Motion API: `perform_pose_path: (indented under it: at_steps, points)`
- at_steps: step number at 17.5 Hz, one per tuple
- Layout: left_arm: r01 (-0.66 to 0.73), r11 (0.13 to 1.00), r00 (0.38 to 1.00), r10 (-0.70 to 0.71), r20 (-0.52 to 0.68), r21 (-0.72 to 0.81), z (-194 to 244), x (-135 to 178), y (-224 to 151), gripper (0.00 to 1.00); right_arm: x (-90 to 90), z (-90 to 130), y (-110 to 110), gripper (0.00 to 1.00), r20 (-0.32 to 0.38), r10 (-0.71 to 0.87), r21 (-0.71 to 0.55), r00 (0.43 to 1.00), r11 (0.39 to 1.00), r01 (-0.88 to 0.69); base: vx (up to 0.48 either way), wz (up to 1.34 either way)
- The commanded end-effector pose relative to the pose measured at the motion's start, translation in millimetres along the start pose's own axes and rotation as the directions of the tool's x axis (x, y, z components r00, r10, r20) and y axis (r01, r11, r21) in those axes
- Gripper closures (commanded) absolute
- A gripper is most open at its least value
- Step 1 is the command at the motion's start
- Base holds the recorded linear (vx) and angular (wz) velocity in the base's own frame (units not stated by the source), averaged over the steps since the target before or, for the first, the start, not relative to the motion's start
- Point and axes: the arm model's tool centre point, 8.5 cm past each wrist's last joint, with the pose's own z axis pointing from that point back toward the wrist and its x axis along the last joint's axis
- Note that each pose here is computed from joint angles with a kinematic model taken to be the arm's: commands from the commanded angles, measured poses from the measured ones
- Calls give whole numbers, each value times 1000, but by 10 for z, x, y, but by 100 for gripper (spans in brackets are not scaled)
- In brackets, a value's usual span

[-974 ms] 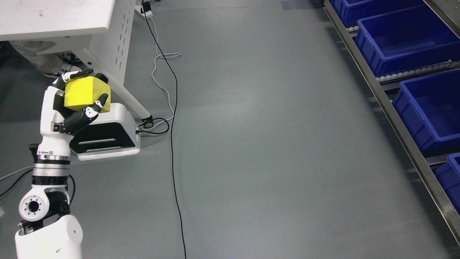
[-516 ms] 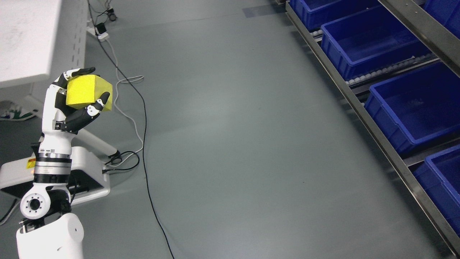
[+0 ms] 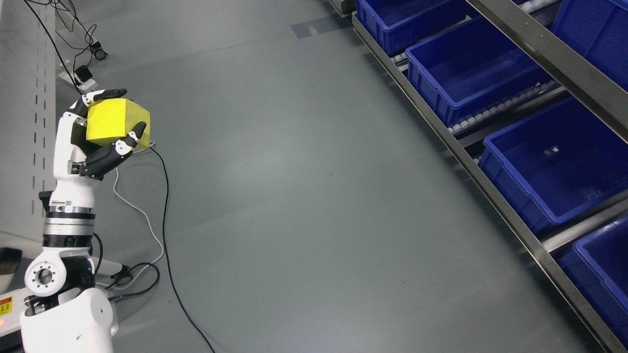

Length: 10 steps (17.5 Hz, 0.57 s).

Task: Move yellow foam block to right shelf middle
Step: 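Hold the cube in the left hand while turning toward the blue bin shelves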

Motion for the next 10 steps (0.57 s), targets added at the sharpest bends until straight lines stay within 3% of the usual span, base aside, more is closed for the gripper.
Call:
perform_pose_path:
  at_steps: [1,10]
  points:
    - [41,999,999,-41,1,6,11,64,166,72,82,-6,-111,0,21,2,-17,1000,1000,-2,441,147]
    - [37,999,999,-37,16,23,-84,126,220,72,92,-6,-110,0,22,1,-17,1000,1000,0,518,292]
